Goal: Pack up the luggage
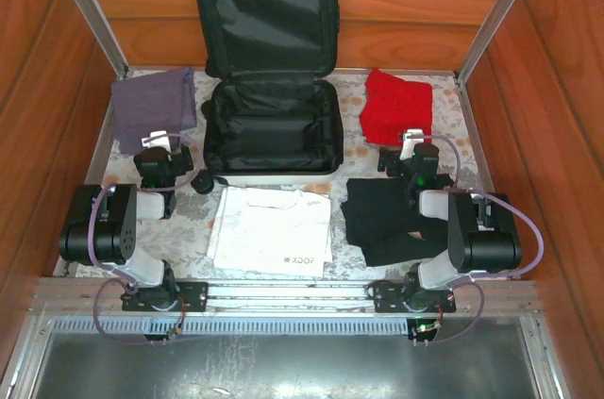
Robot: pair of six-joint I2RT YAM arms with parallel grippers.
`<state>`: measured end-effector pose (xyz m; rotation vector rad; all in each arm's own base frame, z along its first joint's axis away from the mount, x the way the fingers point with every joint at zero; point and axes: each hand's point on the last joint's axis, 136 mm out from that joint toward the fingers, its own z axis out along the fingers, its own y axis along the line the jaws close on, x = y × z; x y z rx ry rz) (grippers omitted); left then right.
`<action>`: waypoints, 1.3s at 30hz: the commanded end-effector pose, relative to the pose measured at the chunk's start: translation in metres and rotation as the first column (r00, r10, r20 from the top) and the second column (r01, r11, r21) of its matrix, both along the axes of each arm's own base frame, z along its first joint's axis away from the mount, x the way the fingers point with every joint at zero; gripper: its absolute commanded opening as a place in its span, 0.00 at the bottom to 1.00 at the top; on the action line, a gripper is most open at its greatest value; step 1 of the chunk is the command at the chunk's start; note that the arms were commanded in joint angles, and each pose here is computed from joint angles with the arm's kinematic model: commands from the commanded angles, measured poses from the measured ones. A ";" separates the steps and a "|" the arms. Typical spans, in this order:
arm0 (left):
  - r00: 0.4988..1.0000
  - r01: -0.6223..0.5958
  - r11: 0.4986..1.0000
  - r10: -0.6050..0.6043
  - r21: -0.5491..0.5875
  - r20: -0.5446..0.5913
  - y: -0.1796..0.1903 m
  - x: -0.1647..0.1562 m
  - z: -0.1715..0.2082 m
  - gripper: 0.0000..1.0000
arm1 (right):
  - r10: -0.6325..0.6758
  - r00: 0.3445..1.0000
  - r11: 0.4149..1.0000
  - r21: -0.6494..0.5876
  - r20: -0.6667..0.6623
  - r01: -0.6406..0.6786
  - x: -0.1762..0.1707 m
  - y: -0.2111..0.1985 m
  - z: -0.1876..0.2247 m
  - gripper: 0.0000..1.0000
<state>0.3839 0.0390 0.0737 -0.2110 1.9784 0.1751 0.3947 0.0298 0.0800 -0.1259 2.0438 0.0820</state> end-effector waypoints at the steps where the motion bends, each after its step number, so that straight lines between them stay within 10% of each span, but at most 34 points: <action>1: 0.999 -0.004 1.000 0.003 0.021 0.044 0.000 0.009 0.011 1.00 | -0.006 0.999 1.000 0.020 0.043 0.005 0.010 -0.003 0.011 0.99; 34: 0.999 -0.011 1.000 0.009 0.027 0.045 0.001 0.009 0.012 1.00 | -0.015 0.999 0.999 0.029 0.043 0.014 0.011 -0.005 0.012 0.99; 39: 0.978 -0.173 0.982 0.162 0.072 0.131 0.020 -0.005 0.050 1.00 | -0.121 0.988 0.993 0.012 0.092 0.120 0.004 -0.021 0.059 1.00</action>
